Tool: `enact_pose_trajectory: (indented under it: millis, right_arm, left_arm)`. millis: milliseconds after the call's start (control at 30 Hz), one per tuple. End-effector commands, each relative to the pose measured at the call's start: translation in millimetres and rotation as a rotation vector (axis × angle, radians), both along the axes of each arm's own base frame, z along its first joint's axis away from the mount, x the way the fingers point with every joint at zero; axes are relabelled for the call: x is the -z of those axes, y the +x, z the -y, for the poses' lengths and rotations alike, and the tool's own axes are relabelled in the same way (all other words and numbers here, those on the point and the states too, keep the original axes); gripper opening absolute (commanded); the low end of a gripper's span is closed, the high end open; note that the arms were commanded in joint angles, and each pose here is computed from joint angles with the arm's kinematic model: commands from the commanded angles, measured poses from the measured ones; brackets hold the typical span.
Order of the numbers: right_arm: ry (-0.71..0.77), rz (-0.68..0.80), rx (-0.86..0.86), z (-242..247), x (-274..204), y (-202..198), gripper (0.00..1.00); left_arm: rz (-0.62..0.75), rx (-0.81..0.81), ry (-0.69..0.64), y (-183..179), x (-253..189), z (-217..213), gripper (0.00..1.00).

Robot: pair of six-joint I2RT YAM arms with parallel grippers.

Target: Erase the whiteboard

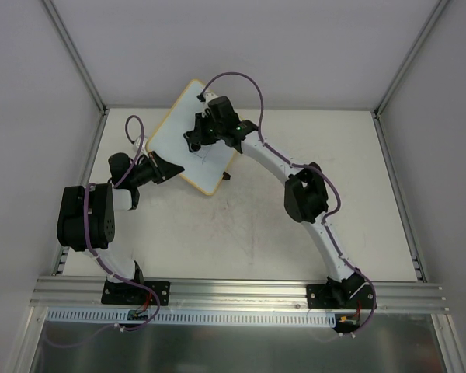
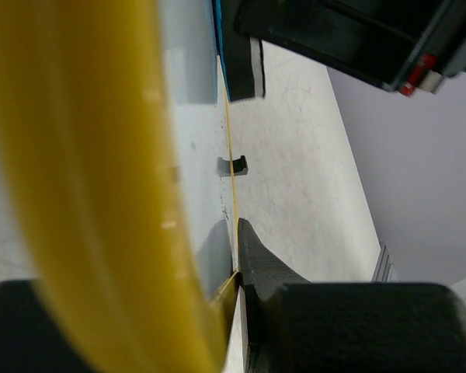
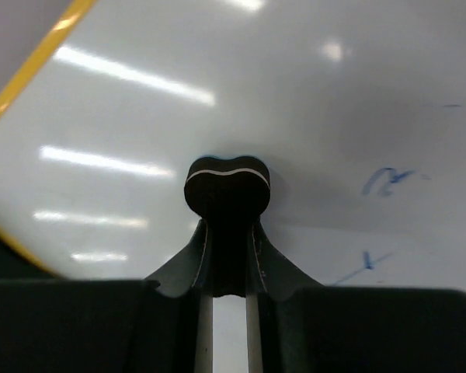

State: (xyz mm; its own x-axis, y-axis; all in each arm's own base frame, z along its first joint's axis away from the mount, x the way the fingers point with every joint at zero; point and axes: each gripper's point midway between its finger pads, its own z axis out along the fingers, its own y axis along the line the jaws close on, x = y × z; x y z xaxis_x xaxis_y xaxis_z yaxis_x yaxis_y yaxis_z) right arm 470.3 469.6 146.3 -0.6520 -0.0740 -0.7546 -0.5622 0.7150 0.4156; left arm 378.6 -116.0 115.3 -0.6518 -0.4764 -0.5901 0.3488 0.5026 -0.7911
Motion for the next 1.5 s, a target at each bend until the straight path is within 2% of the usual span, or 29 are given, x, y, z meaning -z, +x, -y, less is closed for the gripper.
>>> enact_pose_trajectory:
  millis: [0,167,333,667,867,1200,1467]
  right_arm:
    - [0.133,-0.006,-0.306,-61.3,-39.9,-77.2,0.00]
    - [0.149,-0.029,-0.366,-64.2,-39.7,-90.2,0.00]
    - [0.089,-0.010,-0.293,-53.0,-27.2,-80.8,0.00]
    - [0.047,-0.023,0.029,4.4,-8.7,2.1,0.00]
    - [0.035,-0.036,0.157,45.0,6.7,46.2,0.00]
    - [0.025,-0.054,0.234,85.6,21.8,78.7,0.00]
    - [0.059,-0.067,0.204,87.9,22.5,85.9,0.00]
  left_arm:
    - [0.056,0.069,0.035,-5.7,3.2,6.6,0.00]
    - [0.057,0.066,0.036,-4.9,2.8,5.9,0.00]
    - [0.056,0.069,0.034,-5.3,3.2,6.2,0.00]
    - [0.059,0.071,0.034,-5.5,2.4,6.3,0.00]
    - [0.056,0.079,0.030,-6.4,2.5,7.2,0.00]
    - [0.040,0.150,-0.009,-11.0,-5.6,14.2,0.00]
    - [-0.007,0.197,-0.016,-17.8,-2.9,17.1,0.00]
